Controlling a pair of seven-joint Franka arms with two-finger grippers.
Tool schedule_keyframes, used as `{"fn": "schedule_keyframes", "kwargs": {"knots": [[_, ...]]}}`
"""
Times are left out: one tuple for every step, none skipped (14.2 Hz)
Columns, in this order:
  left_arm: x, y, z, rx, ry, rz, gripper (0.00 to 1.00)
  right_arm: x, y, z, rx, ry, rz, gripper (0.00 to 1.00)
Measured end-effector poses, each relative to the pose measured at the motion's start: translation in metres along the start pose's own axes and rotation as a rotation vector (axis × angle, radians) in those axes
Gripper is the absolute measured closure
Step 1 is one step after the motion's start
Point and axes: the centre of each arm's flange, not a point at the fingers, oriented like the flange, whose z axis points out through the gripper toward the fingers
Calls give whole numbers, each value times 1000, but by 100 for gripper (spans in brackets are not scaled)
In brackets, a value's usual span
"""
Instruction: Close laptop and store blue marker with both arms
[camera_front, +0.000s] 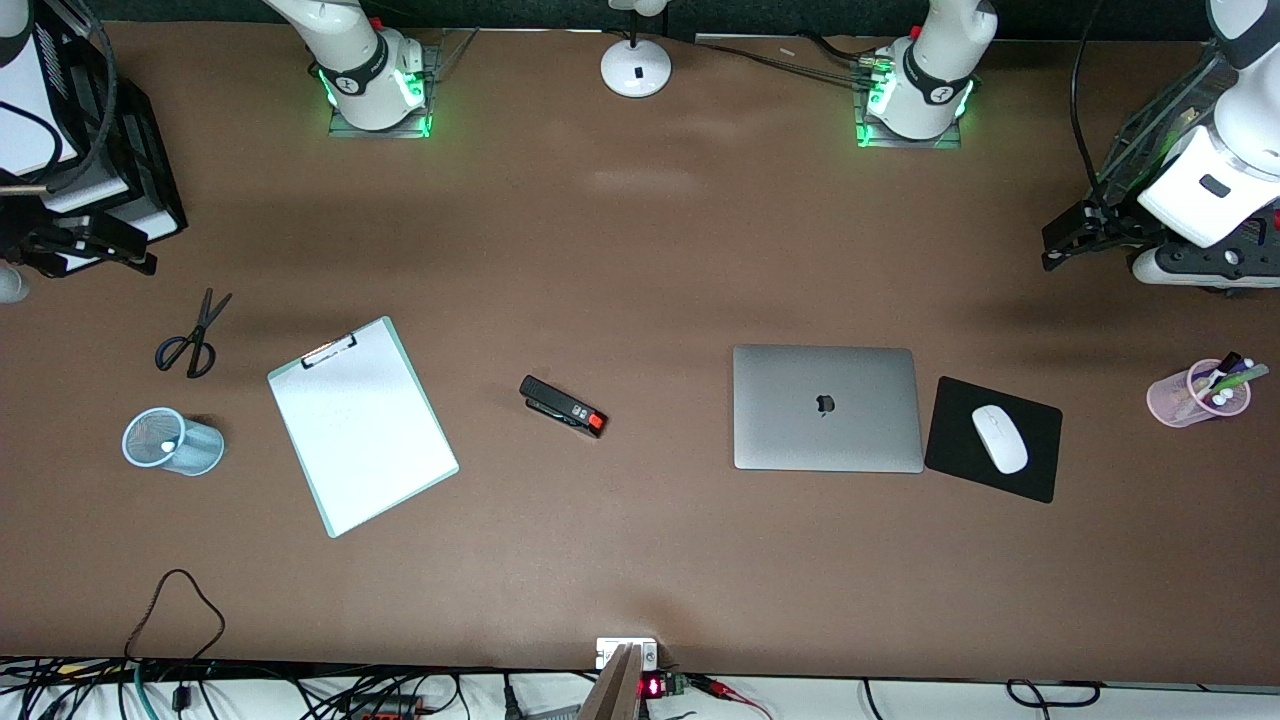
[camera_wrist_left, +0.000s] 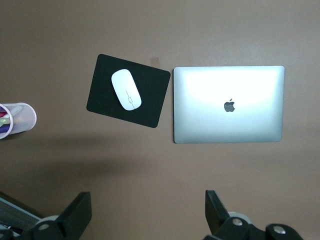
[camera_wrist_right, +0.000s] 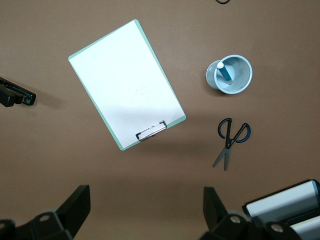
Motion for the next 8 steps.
{"fn": "schedule_keyframes", "kwargs": {"knots": [[0, 0, 0, 0, 0, 0, 0, -4, 0, 1, 0, 9, 0, 0], [0, 0, 0, 0, 0, 0, 0, -9, 0, 1, 1, 19, 1, 0], [0, 0, 0, 0, 0, 0, 0, -13, 1, 1, 2, 25, 1, 0], [0, 0, 0, 0, 0, 0, 0, -17, 1, 2, 3, 27, 1, 0], [0, 0, 0, 0, 0, 0, 0, -21, 1, 1, 3, 29, 2, 0], [0, 0, 0, 0, 0, 0, 0, -23, 1, 1, 4, 33, 2, 0], [0, 0, 0, 0, 0, 0, 0, -25, 1, 0, 4, 39, 3, 0], [0, 0, 0, 0, 0, 0, 0, -27, 1, -2, 4, 43, 3, 0]]}}
